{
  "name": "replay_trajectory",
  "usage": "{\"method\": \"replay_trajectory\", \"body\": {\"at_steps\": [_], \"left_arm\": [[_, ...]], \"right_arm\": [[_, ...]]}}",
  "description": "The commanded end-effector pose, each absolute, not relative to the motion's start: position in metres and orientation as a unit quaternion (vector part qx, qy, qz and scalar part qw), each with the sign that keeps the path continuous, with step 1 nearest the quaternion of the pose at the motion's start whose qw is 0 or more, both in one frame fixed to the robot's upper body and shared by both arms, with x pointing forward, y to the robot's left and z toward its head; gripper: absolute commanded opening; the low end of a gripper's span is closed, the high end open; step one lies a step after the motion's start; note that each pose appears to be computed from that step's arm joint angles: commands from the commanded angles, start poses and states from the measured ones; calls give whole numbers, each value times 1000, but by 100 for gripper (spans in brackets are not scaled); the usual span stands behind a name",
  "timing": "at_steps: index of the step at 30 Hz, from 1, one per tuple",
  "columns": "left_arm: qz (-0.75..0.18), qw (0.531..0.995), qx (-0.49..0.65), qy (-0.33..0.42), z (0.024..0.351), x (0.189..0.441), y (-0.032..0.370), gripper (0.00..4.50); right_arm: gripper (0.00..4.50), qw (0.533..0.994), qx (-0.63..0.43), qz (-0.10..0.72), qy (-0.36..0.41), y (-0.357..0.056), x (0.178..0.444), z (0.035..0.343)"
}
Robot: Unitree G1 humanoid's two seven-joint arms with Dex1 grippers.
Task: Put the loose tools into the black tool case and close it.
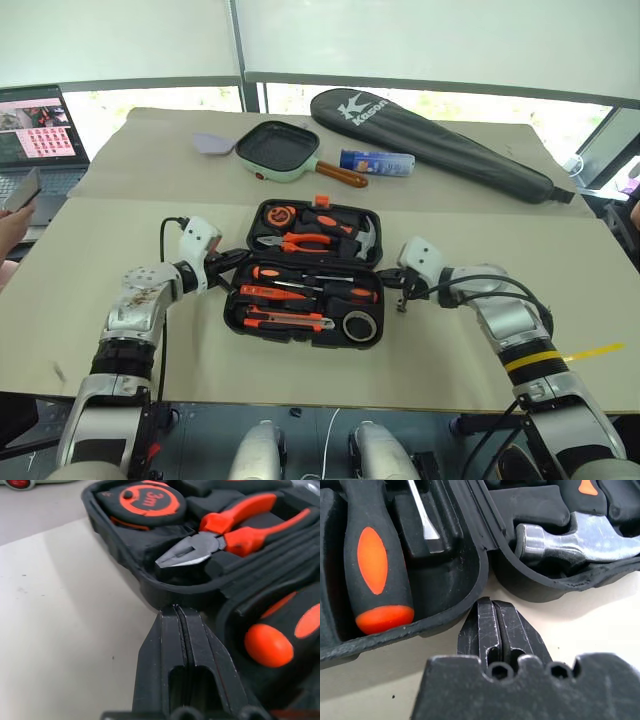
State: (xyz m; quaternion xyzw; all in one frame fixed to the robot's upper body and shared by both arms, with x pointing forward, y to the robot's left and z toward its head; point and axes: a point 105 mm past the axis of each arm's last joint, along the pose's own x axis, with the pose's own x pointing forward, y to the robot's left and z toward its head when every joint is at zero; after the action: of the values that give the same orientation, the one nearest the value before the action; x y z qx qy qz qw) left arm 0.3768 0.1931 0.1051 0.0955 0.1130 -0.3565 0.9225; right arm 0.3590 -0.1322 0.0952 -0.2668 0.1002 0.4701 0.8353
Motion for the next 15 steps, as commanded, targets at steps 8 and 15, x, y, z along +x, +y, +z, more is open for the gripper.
{"method": "replay_trajectory", "body": {"at_steps": [8,15], "left_arm": [[-456,876,85,134,90,339,166,7],[-466,874,64,120,102,330,171,7]], "right_arm": [[0,817,-268,503,87,-134,329,107],[0,825,-278,481,107,-158,327,104]]}}
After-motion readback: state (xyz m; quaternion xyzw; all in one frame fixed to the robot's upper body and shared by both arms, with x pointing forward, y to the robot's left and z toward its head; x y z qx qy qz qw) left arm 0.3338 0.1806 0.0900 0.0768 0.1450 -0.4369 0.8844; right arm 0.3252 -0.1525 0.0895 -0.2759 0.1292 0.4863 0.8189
